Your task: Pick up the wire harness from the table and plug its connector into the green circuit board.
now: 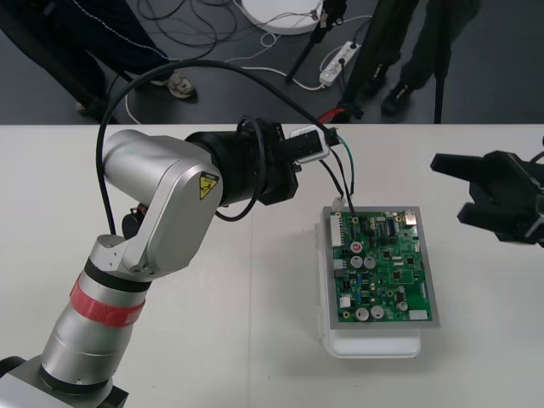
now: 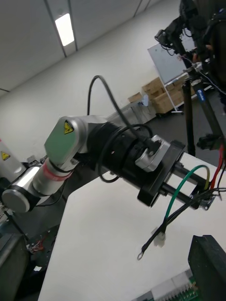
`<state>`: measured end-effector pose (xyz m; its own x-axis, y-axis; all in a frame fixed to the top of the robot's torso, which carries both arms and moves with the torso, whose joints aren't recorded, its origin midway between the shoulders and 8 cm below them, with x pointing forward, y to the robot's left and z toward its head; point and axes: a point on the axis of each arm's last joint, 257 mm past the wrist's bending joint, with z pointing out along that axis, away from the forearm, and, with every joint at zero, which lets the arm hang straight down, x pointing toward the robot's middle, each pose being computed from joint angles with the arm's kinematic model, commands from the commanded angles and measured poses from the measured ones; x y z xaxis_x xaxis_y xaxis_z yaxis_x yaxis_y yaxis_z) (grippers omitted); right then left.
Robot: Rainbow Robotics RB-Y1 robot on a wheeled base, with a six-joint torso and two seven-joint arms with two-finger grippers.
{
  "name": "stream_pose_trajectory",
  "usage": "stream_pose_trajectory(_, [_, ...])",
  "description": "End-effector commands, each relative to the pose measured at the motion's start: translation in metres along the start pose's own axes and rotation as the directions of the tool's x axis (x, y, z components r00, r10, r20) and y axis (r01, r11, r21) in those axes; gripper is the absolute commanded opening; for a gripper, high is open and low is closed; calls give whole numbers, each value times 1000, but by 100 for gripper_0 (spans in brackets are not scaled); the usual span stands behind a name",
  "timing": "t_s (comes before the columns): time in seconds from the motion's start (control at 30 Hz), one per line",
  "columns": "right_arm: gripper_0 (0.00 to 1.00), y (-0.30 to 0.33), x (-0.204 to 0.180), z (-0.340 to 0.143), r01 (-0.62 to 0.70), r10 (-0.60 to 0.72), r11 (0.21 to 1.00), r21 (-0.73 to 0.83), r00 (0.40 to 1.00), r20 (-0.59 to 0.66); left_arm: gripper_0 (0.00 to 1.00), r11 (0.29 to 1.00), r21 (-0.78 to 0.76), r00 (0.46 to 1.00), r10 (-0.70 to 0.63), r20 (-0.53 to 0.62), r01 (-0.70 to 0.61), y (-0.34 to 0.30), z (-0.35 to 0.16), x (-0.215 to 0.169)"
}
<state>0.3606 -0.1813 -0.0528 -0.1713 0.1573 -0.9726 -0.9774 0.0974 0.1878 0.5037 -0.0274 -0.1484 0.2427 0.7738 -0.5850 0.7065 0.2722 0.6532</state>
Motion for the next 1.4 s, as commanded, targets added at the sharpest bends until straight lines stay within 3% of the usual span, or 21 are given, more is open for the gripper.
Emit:
stream_pose_trajectory(0.03, [100,-7,-52,24,24,-24,999,34,1000,13,0,998,-38,996,-46,70,49,15,-9,-39])
stream_pose_trajectory(0.37, [100,-19,-77,73,-37,29,993,115,997,76,0,998,-41,996,-51,69,54,17,-10,-38])
stream_pose_trajectory(0.7, [100,-43,-85,91,-93,66,965,246,991,115,0,998,-32,996,-58,65,61,11,-9,-34])
stream_pose_trajectory(1.1, [100,-83,-108,98,-114,27,884,453,981,193,0,999,-24,997,-46,64,47,6,-8,-36])
stream_pose_trajectory(1.4, [100,-72,-88,98,-161,70,794,586,982,175,0,999,-15,997,-48,54,49,3,-7,-32])
